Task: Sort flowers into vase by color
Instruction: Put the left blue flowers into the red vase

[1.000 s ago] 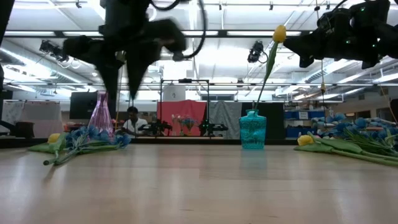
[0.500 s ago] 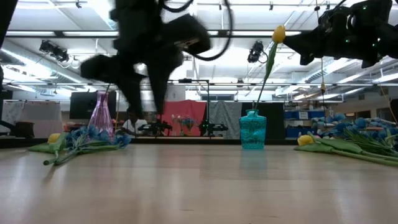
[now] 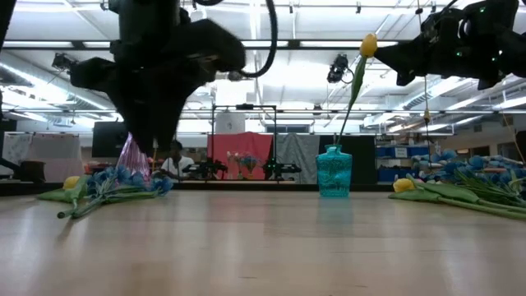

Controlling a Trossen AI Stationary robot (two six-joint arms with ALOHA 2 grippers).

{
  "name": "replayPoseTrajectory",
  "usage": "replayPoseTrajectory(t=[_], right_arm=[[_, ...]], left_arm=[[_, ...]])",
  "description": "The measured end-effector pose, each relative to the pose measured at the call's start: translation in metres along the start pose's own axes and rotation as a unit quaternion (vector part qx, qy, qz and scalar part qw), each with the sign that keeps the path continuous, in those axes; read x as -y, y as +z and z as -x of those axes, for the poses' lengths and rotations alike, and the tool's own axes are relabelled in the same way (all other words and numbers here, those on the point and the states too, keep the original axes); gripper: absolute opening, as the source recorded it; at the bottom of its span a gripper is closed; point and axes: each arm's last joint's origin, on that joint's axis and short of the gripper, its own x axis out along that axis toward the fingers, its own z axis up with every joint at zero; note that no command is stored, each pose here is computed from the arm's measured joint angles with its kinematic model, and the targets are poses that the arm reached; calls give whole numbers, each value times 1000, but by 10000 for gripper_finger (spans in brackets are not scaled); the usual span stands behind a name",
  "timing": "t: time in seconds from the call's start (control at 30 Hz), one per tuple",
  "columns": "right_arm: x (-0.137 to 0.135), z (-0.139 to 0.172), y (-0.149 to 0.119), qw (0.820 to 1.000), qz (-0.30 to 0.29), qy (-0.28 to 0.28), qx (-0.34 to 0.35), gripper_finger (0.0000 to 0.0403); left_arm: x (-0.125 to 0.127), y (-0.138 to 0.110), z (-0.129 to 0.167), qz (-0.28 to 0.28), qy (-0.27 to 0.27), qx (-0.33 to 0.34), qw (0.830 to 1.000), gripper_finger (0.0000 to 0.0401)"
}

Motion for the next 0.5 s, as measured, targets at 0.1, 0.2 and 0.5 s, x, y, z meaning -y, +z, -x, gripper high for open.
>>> replayPoseTrajectory(t=[0.1,0.2,0.5], right_arm=[[0,0,0,1000,0,0,0,65],[0,0,0,1000,1,0,1,65],[0,0,0,1000,-2,2,1,65]], left_arm=[[8,1,-7,13,-54,16,998,118],[10,1,-12,-1,-74,21,997,114],[-28,6,31,-4,-18,54,998,94]])
